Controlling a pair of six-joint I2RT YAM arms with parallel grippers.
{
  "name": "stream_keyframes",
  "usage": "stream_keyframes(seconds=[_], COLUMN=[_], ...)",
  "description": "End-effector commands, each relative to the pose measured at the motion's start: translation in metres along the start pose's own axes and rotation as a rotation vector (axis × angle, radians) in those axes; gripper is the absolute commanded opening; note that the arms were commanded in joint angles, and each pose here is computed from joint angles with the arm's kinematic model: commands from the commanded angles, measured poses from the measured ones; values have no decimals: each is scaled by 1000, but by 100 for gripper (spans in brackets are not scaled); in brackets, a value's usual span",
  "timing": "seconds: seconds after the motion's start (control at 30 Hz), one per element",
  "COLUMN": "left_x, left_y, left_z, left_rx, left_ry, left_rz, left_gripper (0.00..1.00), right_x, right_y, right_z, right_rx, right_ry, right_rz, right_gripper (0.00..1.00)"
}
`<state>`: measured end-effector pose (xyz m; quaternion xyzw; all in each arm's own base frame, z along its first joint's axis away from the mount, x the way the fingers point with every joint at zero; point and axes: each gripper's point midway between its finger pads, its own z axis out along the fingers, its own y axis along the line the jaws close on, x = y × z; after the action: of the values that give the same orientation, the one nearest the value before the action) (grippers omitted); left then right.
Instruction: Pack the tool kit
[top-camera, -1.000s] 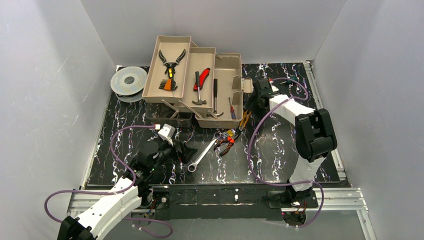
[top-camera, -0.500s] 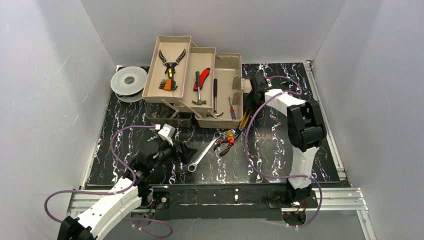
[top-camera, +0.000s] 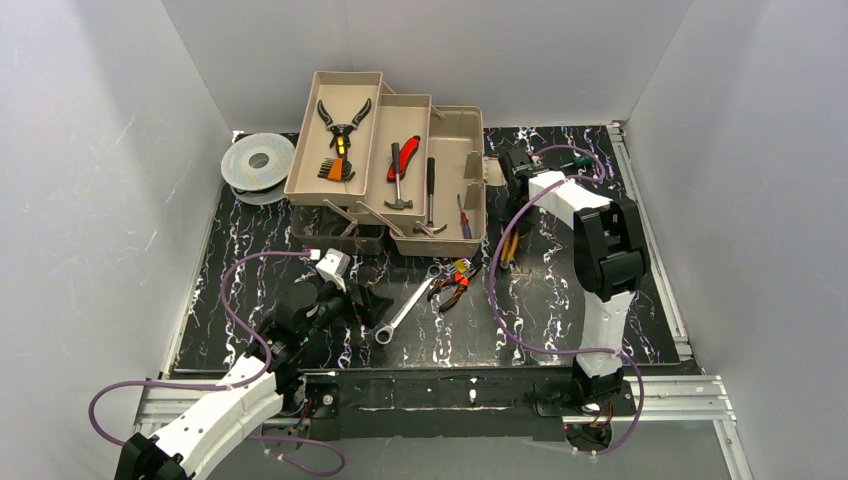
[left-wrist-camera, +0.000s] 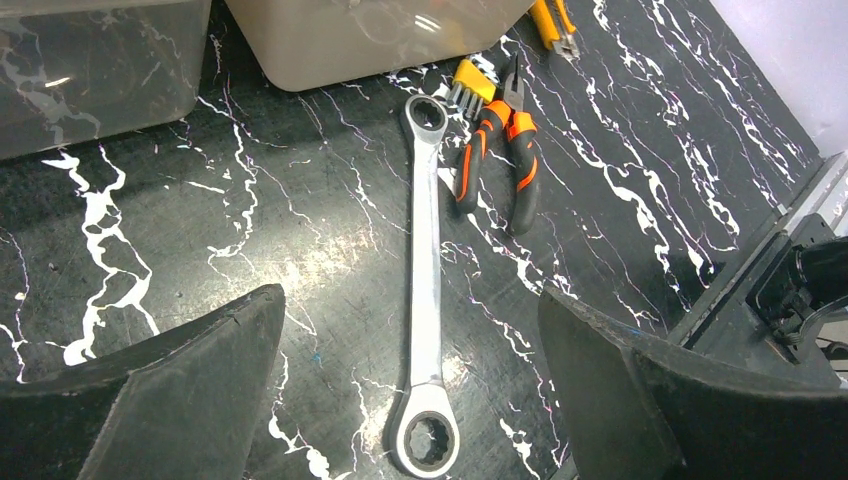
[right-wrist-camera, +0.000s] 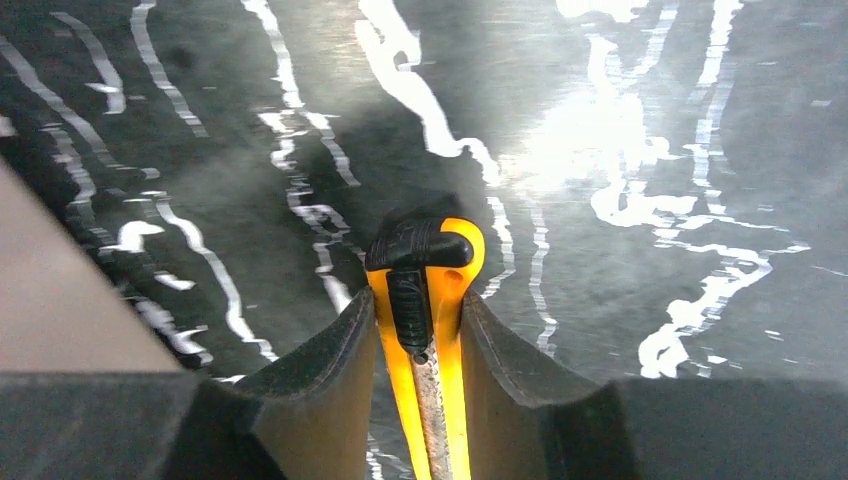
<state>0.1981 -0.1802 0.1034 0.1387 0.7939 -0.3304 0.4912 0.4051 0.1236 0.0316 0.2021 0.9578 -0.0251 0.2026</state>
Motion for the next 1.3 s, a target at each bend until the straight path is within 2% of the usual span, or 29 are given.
stream_keyframes(seconds=[0.0, 0.07, 0.23, 0.43, 0.5, 0.57, 0.63, 0.67, 0.7, 0.83, 0.93, 1.03, 1.17, 1.27], left_x=[-10, -9, -8, -9, -8, -8, -8, -7, -7, -7, -8, -7, -7, -6], left_y=[-2, -2, -1, 0, 0, 0, 0, 0, 0, 0, 0, -1, -1, 0], left_z=[0, 0, 1, 1, 1, 2, 2, 2, 2, 2, 2, 2, 3, 2], left_rx=[1, 1, -2, -6, -6, -6, -5, -5, -5, -5, -5, -3, -1, -5], left_ry=[-24, -22, -17, -18, -16, -14, -12, -12, -11, -11, -12, -11, -6, -5], left_rz=[21, 22, 23, 24, 24, 23, 23, 23, 23, 23, 23, 23, 22, 22], left_gripper=[98, 98, 98, 98, 98, 98, 98, 98, 98, 98, 98, 98, 98, 98], right_x=[0, 5, 11, 21, 24, 26, 23, 21, 17, -1, -14, -21, -23, -26], right_y=[-54, -57, -51, -56, -60, -64, -65, -65, -66, -66, -61, -40, 2, 21], right_z=[-13, -16, -19, -10, -8, -10, -17, -21, -28, -65, -99, -137, -193, -220], right_rx=[152, 105, 16, 39, 53, 56, 48, 43, 39, -12, -112, -294, -620, -772], right_ry=[-6, -1, 5, 57, 61, 53, 34, 21, 4, -103, -204, -287, -363, -409], right_rz=[-99, -95, -118, -160, -168, -172, -175, -175, -171, -156, -147, -165, -219, -241], right_gripper=[32, 37, 64, 65, 58, 44, 25, 11, 2, 1, 1, 1, 1, 1])
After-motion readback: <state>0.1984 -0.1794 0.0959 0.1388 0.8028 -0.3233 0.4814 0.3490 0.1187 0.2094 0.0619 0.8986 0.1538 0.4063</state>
